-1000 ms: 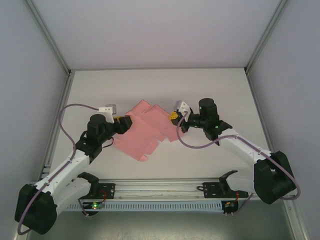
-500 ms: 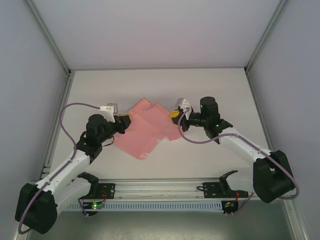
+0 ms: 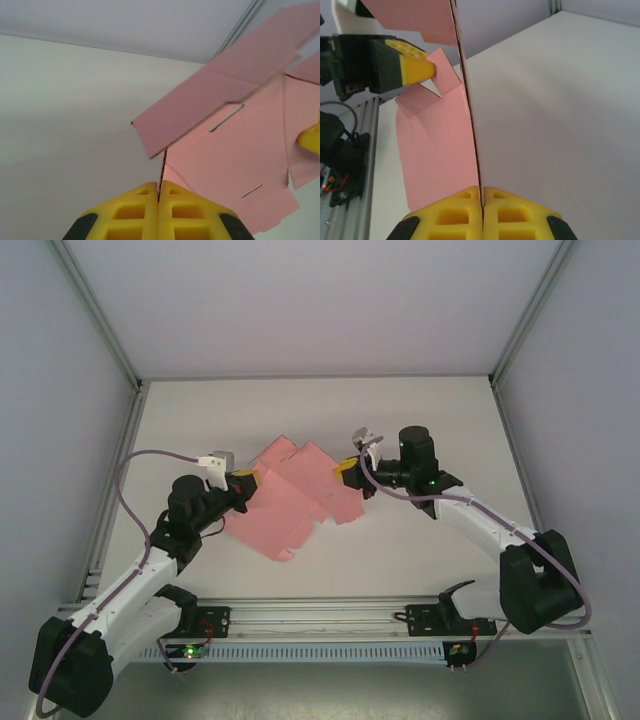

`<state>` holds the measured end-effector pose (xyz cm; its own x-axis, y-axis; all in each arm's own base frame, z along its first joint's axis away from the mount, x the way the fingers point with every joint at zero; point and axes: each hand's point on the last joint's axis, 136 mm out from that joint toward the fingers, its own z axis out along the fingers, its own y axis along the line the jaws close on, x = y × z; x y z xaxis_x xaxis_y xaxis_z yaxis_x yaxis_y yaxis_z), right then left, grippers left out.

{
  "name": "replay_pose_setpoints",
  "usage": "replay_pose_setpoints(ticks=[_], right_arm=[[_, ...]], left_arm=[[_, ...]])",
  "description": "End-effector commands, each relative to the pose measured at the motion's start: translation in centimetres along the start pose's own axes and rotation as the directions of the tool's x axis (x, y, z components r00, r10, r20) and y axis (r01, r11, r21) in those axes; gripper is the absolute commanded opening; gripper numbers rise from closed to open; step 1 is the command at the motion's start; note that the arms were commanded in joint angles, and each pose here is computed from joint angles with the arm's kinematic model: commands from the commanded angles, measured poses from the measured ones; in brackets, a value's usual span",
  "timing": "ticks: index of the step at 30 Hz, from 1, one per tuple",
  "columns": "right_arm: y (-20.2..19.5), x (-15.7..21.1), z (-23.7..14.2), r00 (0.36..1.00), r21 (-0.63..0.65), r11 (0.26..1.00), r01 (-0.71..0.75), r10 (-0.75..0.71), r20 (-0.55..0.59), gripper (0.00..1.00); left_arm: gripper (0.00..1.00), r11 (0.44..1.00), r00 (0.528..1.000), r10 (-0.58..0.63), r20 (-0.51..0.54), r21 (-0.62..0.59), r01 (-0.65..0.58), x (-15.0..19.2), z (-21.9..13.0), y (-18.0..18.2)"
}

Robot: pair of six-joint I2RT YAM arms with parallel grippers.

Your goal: Assemble paper box

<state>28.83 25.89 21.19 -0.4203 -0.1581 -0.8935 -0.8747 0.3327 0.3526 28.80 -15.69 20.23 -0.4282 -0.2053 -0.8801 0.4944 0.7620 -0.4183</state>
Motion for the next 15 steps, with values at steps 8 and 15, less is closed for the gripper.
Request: replay_pose_setpoints(ticks=[8,15], right_arm=[[-0.1,-2.3,0.8,0.997,-0.051,0.995,-0.08,0.08,-0.002,0.0],[0.3,-1.6,0.6,0.999,0.017,1.0,0.011,-0.011,-0.046,0.0]], left_arm=[[0.0,0.921,0.916,0.389,-0.096,0.07,-0.383,3.3,0.9,-3.8],[0.0,0.852,0.823,0.519,-0.231,0.064,-0.52,4.8,2.9,-4.8]])
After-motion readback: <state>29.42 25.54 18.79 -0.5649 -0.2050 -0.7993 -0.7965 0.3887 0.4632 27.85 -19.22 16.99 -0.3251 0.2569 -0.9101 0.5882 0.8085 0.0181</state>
